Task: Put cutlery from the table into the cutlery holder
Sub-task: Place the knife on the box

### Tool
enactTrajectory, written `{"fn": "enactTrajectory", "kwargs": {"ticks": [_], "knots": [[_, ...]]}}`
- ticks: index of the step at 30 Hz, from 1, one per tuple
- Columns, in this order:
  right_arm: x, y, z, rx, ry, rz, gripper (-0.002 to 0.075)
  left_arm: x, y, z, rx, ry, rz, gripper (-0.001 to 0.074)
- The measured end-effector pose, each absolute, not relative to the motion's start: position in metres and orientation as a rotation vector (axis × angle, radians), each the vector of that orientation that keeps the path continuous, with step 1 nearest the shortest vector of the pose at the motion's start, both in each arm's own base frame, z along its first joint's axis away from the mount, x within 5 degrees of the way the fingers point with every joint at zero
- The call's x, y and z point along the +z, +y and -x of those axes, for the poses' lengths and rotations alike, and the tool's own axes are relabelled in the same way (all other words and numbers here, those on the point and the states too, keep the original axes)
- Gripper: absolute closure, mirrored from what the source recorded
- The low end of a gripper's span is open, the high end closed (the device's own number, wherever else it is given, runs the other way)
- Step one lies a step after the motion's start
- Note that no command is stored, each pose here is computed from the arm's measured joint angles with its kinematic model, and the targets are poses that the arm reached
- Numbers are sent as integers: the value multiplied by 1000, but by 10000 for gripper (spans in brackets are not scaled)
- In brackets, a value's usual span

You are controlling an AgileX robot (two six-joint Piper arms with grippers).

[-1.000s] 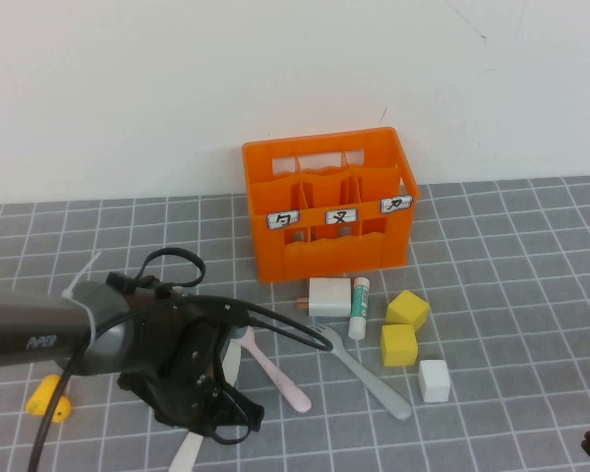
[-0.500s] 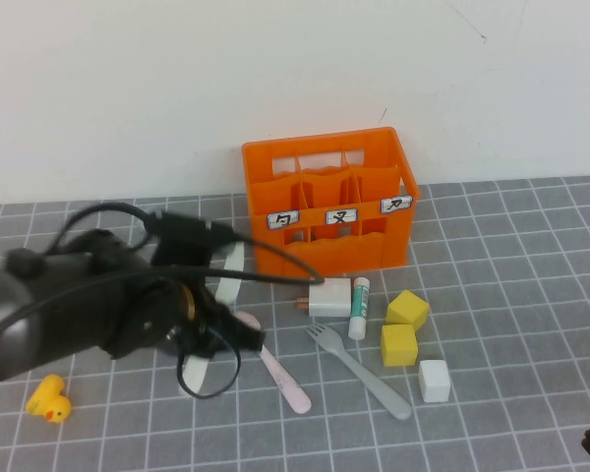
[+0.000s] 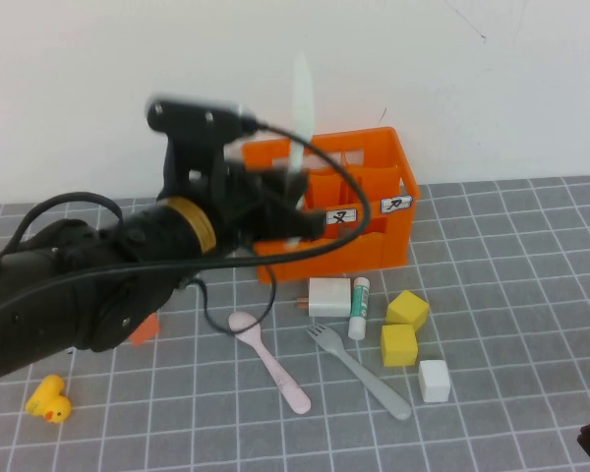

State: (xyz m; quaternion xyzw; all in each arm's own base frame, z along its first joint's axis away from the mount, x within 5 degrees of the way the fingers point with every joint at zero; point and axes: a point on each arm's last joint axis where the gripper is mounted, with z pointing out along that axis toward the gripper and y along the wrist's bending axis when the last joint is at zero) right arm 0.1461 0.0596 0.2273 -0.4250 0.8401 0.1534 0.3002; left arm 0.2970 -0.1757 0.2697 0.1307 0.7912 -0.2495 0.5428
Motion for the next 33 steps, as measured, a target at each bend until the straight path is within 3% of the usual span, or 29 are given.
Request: {"fn": "enactTrajectory", "kwargs": {"ticks": [6, 15, 23, 33], "knots": [[227, 60, -146, 407, 2230, 1128, 729, 294, -180, -301, -763, 1585, -197, 621], [227, 60, -146, 409, 2230, 1126, 729, 284, -182, -318, -717, 1356, -160, 621], [227, 60, -144, 430, 2236, 1141, 729, 260, -187, -328, -716, 1299, -167, 621], [227, 61, -142, 458, 2245, 1159, 729, 252, -207, -356, -713, 1413, -219, 621]]}}
